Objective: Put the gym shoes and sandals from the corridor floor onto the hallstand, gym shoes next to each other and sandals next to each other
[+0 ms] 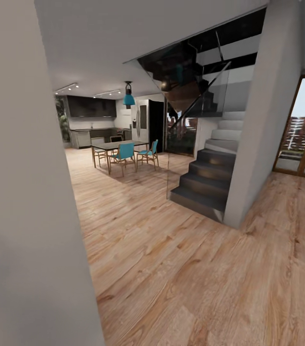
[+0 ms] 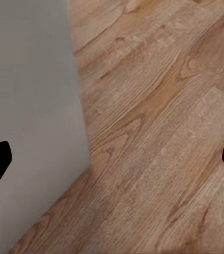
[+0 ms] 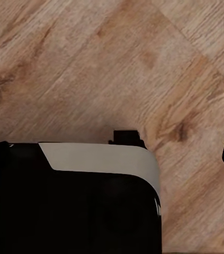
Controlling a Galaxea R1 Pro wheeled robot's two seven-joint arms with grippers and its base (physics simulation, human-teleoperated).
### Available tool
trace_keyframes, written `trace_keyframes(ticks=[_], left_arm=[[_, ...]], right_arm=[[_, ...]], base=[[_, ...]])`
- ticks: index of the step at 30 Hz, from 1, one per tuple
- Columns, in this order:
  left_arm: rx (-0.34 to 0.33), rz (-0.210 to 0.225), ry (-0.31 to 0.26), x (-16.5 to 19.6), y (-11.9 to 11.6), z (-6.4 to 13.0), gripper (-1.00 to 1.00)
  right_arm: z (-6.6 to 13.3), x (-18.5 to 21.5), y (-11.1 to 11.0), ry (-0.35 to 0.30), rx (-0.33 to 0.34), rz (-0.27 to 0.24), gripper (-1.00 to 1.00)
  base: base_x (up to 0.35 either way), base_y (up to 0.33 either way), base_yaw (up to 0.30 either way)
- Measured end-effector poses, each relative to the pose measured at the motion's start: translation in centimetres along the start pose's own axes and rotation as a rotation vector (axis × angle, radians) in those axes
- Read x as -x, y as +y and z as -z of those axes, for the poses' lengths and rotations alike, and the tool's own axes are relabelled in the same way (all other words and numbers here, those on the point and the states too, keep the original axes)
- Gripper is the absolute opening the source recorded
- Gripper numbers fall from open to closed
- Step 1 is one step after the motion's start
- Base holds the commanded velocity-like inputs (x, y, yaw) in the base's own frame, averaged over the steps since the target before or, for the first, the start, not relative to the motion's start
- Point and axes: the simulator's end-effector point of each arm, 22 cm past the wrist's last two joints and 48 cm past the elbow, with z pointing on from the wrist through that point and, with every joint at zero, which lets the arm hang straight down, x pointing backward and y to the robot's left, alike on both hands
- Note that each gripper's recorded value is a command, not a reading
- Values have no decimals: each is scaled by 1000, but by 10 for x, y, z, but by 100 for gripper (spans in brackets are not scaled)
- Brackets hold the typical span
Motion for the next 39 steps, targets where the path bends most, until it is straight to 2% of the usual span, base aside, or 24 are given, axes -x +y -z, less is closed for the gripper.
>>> trace_keyframes(ticks=[39], left_arm=[[0, 1, 8, -3, 0, 0, 100]], right_arm=[[0, -3, 0, 8, 0, 0, 100]], base=[[0, 0, -285]])
